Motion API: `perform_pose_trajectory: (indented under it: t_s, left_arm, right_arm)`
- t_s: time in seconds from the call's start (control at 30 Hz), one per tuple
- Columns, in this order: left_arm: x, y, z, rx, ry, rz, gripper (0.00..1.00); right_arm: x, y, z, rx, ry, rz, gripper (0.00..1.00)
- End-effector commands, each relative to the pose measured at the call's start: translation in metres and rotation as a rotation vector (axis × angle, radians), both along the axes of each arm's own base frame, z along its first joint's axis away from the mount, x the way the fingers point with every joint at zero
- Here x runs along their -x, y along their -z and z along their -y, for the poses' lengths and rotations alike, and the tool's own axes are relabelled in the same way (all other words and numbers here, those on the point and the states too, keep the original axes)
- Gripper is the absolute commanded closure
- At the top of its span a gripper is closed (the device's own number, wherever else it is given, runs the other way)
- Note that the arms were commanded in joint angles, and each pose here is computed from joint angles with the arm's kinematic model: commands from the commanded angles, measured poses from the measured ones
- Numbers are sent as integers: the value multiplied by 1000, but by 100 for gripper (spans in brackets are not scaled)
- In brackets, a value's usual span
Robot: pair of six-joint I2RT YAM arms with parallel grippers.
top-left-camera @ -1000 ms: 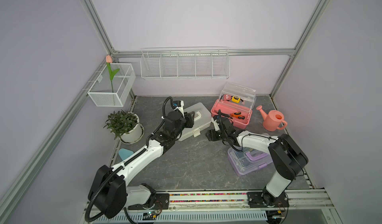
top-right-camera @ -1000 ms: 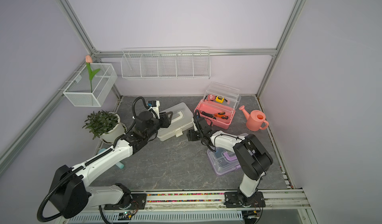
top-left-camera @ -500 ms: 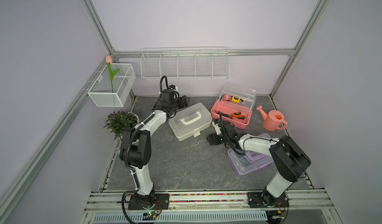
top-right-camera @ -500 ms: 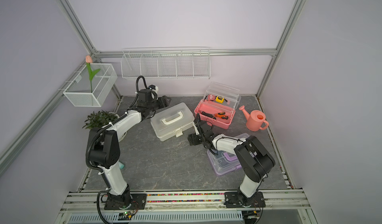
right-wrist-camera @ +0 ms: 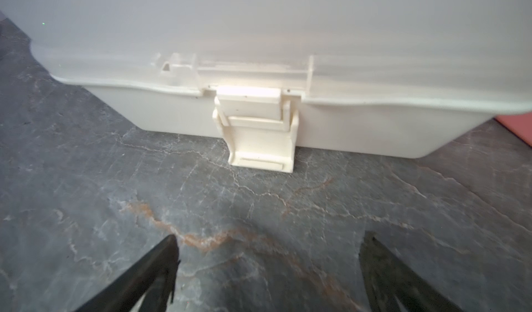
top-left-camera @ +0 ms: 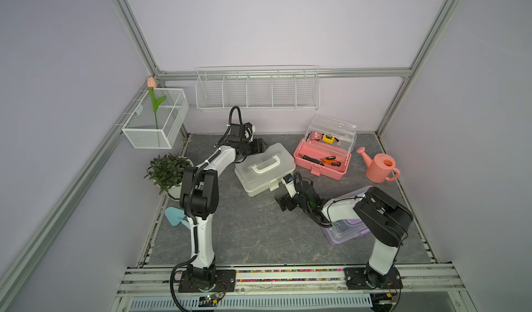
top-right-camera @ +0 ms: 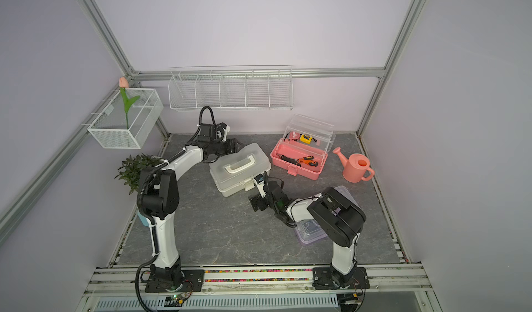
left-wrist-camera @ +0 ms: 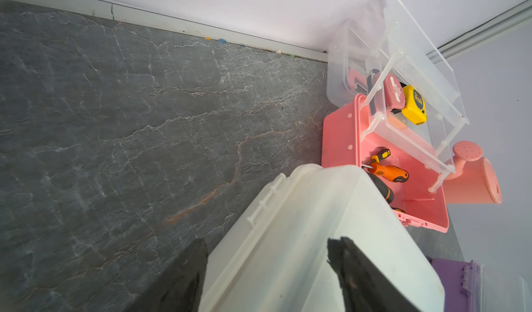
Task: Close toolboxes
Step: Fasten the toolbox latch on the toolbox.
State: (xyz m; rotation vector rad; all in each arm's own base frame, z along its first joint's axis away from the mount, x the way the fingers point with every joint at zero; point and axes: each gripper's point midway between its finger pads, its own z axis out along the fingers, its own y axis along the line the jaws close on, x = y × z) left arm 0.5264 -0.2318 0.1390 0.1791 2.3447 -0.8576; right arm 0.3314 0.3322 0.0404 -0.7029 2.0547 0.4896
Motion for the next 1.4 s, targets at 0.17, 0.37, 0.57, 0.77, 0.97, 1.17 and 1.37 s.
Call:
perform_pose_trajectory:
  t_s: [0.17,0.37,0.57,0.77,0.97,1.17,1.37]
  left_arm:
    - [42,31,3,38,31,-129,32]
    - [56,34,5,51,44,-143,33]
    - [60,34,5,59,53,-148,34]
    - [61,33,6,54,59,-145,34]
    - [60,36,5,53,52,-151,34]
    - [59,38,3,36,43,-155,34]
    - [59,41,3,34,43,-160,35]
  right_arm:
    - [-27,10,-14,-58,55,170,2]
    - [-29,20,-15,-39,65,179,7]
    - [-31,26,-10,25,72,196,18]
    - [-32,29,-13,19,62,204,34]
    - [-26,7,-3,11,71,249,41]
    - [-12,-7,12,-15,95,258,42]
    - [-4,-17,23,-36,112,274,42]
